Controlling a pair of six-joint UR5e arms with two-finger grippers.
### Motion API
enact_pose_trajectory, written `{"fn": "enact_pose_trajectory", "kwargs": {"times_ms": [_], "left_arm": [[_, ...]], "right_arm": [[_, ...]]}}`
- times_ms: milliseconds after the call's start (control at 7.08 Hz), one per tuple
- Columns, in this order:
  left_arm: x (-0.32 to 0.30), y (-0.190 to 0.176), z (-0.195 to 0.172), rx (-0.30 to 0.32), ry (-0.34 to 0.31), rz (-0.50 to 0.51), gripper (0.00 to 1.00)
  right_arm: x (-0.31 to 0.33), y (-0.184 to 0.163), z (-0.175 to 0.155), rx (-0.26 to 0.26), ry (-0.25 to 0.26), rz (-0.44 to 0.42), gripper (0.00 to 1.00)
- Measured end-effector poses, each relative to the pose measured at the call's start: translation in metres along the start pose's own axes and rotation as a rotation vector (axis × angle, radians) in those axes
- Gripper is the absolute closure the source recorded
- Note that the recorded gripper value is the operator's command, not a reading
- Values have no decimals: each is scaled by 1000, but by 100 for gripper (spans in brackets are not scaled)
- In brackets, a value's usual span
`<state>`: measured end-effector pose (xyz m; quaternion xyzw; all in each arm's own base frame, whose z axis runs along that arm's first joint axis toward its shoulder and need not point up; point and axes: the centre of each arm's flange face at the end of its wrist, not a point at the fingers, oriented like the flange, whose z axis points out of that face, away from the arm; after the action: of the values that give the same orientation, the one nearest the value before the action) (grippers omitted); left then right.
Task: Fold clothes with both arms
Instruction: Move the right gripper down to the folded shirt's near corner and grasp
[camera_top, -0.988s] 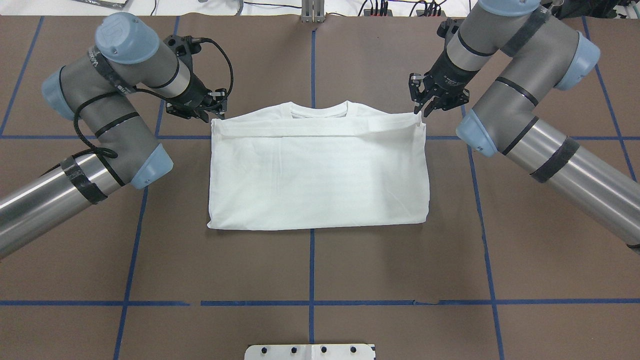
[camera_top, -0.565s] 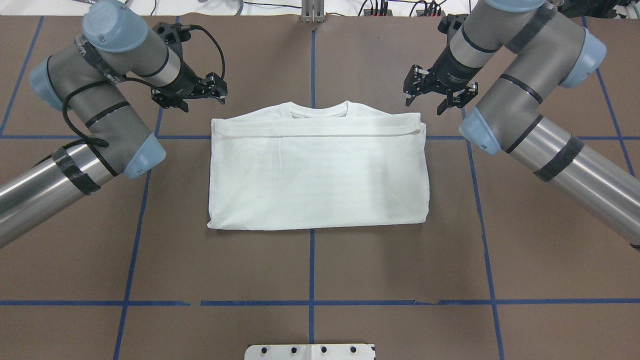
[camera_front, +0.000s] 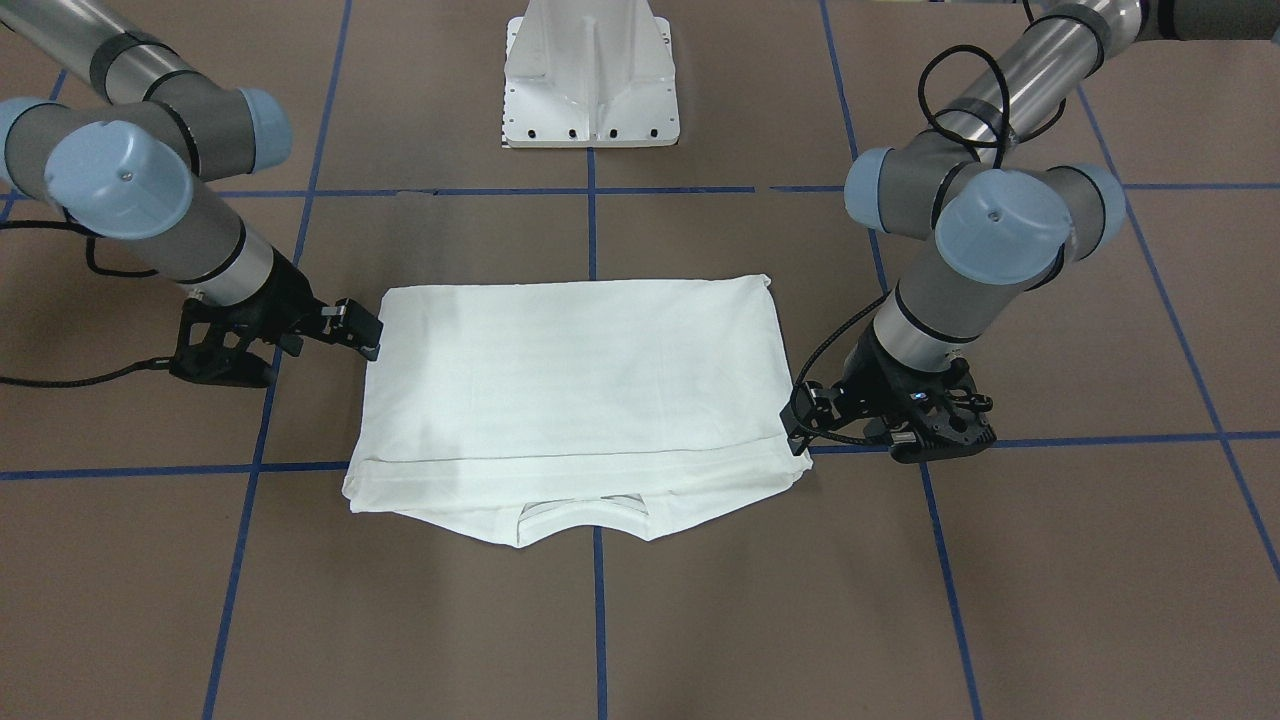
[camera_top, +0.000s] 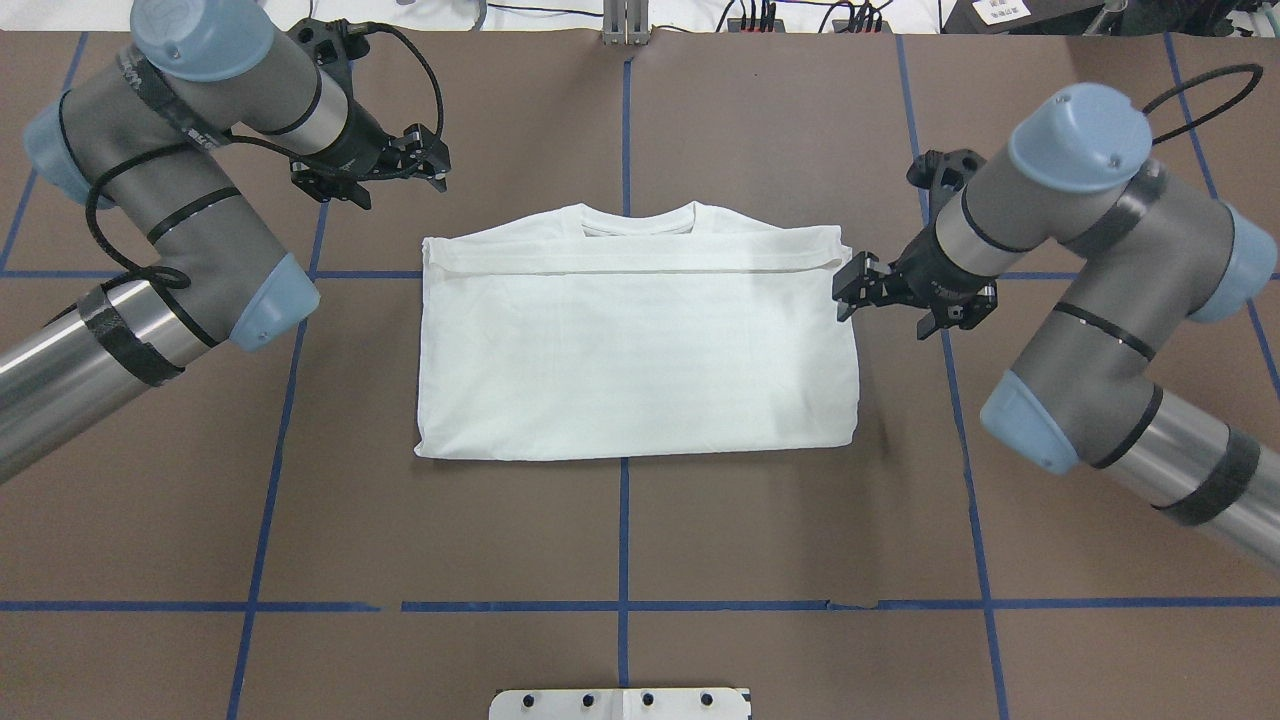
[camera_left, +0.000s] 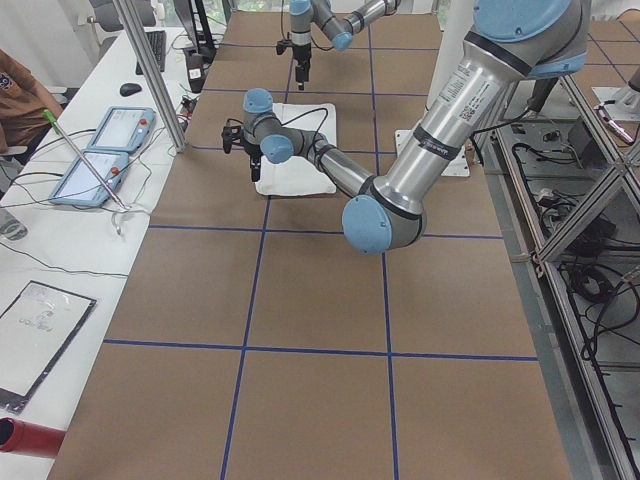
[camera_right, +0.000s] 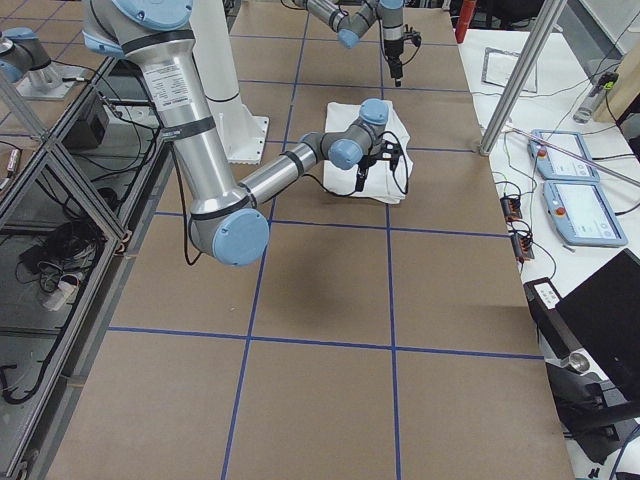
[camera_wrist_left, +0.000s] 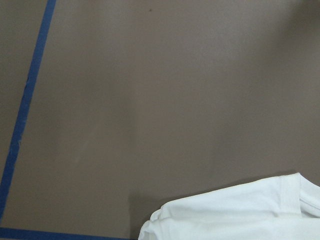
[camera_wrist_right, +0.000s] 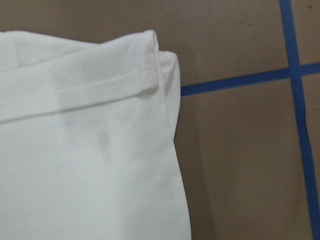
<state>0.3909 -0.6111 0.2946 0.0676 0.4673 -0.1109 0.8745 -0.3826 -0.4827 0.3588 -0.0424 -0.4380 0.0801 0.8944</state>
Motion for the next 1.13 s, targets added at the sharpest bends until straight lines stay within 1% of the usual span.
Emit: {"fn": "enact_pose_trajectory", "kwargs": {"times_ms": [141,282,424,565,706,847,988,1130], "left_arm": [[2,1,-2,2,3,-6,5],[4,2,-5,4,8,-12,5],[5,3,-8,6,13,-15,5],[6,4,-10,8,17,-19,5],[7,4,-10,8,18,-22,5],[7,4,-10,8,18,-23,5],[7,5,-10,9,19,-23,5],[7,5,-10,9,19,-23,5]], "right_arm": [[-7,29,16,3,19,18,0],[-13,50,31,6,36,27,1],[-17,63,41,9,47,24,3],[-20,71,48,5,53,18,20],[-21,76,52,-1,59,15,45],[-21,79,55,-5,63,19,65],[-21,80,57,-7,66,25,80],[-21,80,59,-9,69,28,91]]}}
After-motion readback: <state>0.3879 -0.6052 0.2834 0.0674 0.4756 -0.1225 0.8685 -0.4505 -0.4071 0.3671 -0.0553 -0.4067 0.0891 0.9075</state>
